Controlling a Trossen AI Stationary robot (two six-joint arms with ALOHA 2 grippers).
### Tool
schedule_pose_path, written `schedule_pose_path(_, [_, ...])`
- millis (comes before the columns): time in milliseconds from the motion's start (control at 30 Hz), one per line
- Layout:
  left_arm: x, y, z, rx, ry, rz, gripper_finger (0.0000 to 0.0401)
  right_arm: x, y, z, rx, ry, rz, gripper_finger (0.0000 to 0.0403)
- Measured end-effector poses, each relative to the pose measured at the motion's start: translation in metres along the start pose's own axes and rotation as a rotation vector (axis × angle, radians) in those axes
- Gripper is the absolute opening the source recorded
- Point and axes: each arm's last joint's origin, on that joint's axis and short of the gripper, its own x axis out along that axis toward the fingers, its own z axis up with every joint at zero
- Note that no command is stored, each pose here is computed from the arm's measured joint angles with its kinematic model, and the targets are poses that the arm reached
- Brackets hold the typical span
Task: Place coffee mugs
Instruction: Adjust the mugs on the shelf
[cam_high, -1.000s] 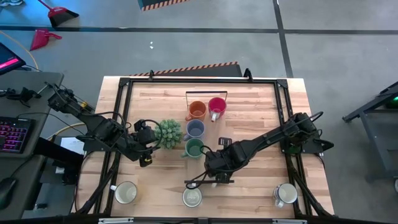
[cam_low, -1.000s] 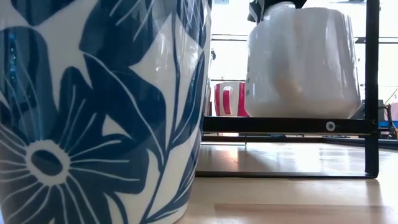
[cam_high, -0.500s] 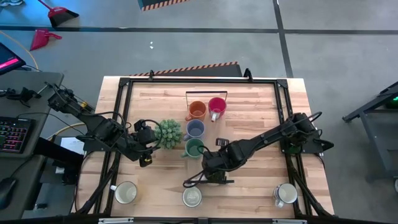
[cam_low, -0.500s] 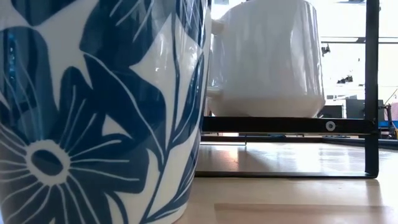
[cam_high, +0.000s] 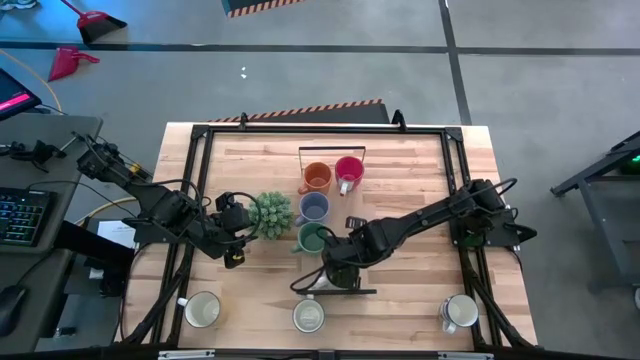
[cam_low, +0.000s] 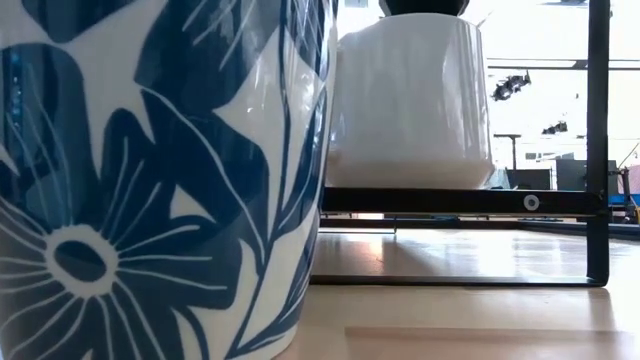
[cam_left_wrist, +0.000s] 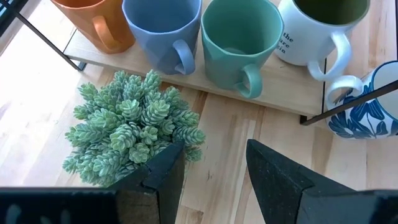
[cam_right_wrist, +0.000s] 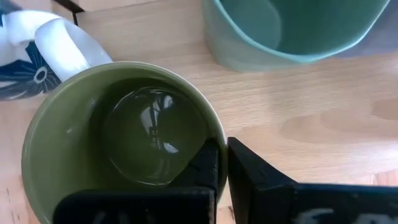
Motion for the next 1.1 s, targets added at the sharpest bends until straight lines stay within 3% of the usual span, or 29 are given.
schedule_pose_path(467, [0.0, 0.0, 0.0, 0.001, 0.0, 0.0, 0.0161, 0.002, -0.005, 0.011, 0.09, -0.067, 0.03, 0.0])
schedule_pose_path(1100, [0.0, 0.0, 0.0, 0.002, 0.0, 0.0, 0.0161, 0.001, -0.004, 0.02, 0.113, -0.139, 0.096, 0.0])
